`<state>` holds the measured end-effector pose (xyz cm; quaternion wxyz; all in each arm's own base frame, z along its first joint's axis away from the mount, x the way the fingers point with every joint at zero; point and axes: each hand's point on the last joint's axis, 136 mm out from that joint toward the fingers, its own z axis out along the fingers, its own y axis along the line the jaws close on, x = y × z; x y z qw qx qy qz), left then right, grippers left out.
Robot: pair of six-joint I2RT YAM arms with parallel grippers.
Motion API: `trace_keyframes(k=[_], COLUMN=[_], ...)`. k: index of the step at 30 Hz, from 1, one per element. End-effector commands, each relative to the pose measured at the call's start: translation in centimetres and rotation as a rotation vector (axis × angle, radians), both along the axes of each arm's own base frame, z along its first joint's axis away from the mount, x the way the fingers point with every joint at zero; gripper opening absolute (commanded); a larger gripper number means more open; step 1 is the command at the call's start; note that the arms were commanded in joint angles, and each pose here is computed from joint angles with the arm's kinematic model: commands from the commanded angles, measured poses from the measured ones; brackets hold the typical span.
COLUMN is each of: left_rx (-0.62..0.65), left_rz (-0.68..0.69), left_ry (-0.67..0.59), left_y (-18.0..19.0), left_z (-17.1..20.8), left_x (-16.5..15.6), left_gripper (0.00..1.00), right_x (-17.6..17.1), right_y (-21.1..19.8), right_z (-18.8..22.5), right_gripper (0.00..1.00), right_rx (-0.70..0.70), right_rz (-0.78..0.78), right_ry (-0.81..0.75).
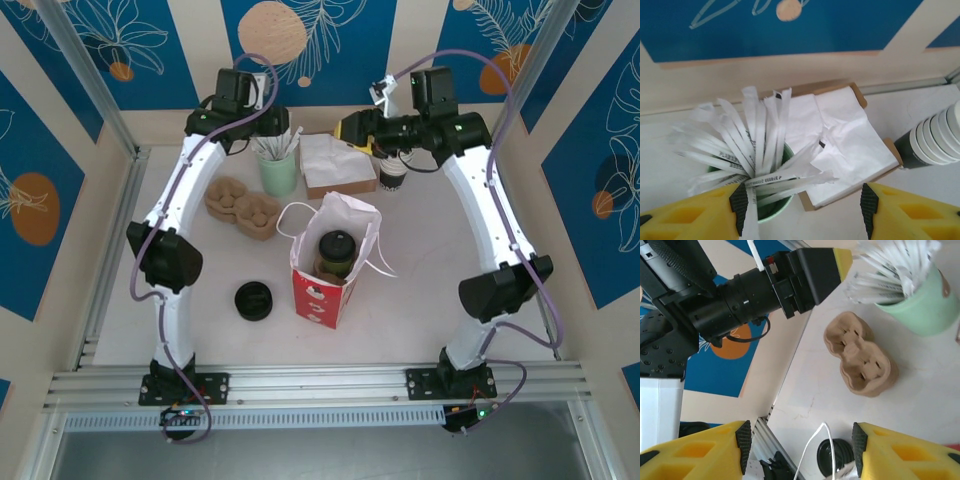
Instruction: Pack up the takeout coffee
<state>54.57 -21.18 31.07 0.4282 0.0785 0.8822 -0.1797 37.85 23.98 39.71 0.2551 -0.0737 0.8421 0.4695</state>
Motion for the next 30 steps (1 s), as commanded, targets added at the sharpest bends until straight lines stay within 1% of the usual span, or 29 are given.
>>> trace_keyframes(k=[1,6,9,15,24,30], left_rx=[0.000,0.012,0.011,0.015,0.003,0.037], left_rz=[-0.069,-0.074,-0.065,-0.038,-0.047,-0.029], left_ry=[0.054,0.066,0.057,0.044,0.058,0.071], left_y=[-1.7,-2.3,-2.5,-2.5,-3.0,-2.5], left_z=[-2.2,-3.8,-4.1,-4.8,-6.1,-7.3], left_x=[-0.1,0.8,1.4,2.6,3.3,3.6], left_gripper=[0.63,0.61,0.59,0.51,0.51,0.50], right_x=[-1.6,-2.8,-3.4,-3.8,-3.6,-3.4], right_y=[-1.5,-2.4,-2.6,-3.1,-3.2,-3.2], right_z=[0.8,-0.7,-1.4,-2.5,-2.7,-2.9], right_gripper=[0.58,0.58,0.58,0.58,0.58,0.58], right_rx=[-0.004,-0.012,-0.015,-0.036,-0.042,-0.040], right_rz=[-0.074,-0.113,-0.120,-0.140,-0.139,-0.139], right_ry=[0.002,0.018,0.032,0.045,0.039,0.041])
